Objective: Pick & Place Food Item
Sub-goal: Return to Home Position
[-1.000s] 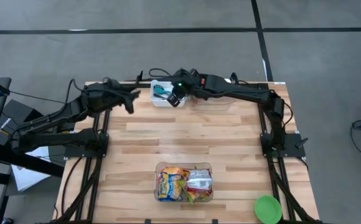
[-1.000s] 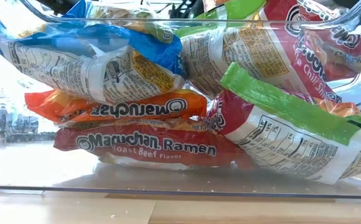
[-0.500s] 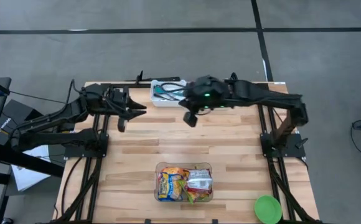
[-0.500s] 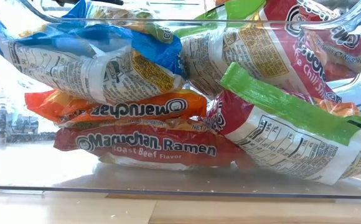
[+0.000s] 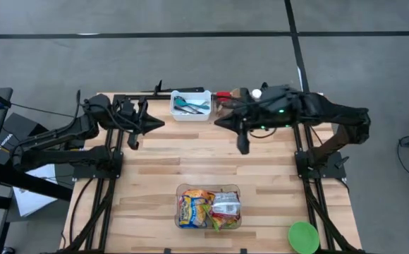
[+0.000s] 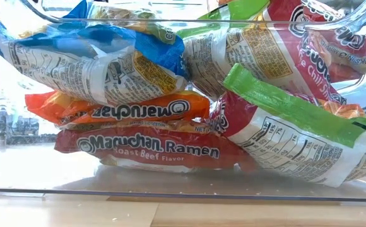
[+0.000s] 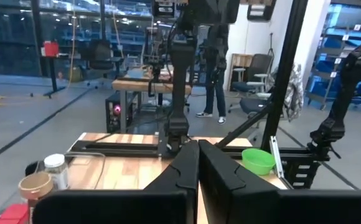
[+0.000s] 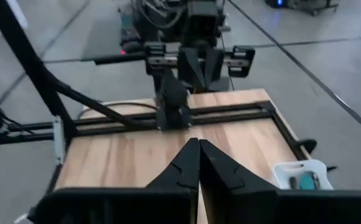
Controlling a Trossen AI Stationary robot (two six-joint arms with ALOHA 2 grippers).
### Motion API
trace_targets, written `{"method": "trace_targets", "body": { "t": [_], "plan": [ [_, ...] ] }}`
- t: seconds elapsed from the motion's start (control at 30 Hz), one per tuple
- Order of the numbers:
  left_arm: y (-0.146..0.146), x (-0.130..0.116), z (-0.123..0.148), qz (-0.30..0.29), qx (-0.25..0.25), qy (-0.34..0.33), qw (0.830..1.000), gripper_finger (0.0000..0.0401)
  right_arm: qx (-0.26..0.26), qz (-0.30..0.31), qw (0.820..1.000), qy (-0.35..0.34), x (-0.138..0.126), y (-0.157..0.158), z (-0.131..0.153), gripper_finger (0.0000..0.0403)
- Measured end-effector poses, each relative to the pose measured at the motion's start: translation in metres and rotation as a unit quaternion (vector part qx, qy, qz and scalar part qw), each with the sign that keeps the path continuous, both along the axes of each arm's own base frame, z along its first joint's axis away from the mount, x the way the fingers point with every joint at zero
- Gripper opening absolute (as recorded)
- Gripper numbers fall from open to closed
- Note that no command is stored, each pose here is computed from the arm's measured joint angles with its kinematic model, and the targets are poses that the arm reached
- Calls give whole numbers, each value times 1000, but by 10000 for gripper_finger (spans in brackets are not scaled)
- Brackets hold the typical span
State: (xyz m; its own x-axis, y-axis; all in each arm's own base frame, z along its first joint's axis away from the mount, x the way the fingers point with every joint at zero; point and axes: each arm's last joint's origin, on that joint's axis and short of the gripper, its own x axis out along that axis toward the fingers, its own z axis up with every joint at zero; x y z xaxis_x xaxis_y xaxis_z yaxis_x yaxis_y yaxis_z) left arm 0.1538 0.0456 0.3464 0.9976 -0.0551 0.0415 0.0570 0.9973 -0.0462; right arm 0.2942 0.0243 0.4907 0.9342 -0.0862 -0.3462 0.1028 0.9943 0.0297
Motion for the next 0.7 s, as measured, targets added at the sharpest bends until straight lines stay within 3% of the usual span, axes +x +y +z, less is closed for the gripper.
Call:
{"method": "trace_targets", "body": {
  "t": [0.2,0.53,0.6,0.7],
  "plan": [
    [0,0,0,-1,-14,0,1000,1,43,23,994,-93,-36,8,32,0],
    [1,0,0,26,-15,-2,1000,2,40,23,994,-100,-124,-7,54,0],
    [1,0,0,26,-15,-2,1000,1,29,8,995,-95,-149,-13,55,0],
    [1,0,0,26,-16,-1,1000,1,18,-65,995,-68,-186,-23,51,0]
  ]
}}
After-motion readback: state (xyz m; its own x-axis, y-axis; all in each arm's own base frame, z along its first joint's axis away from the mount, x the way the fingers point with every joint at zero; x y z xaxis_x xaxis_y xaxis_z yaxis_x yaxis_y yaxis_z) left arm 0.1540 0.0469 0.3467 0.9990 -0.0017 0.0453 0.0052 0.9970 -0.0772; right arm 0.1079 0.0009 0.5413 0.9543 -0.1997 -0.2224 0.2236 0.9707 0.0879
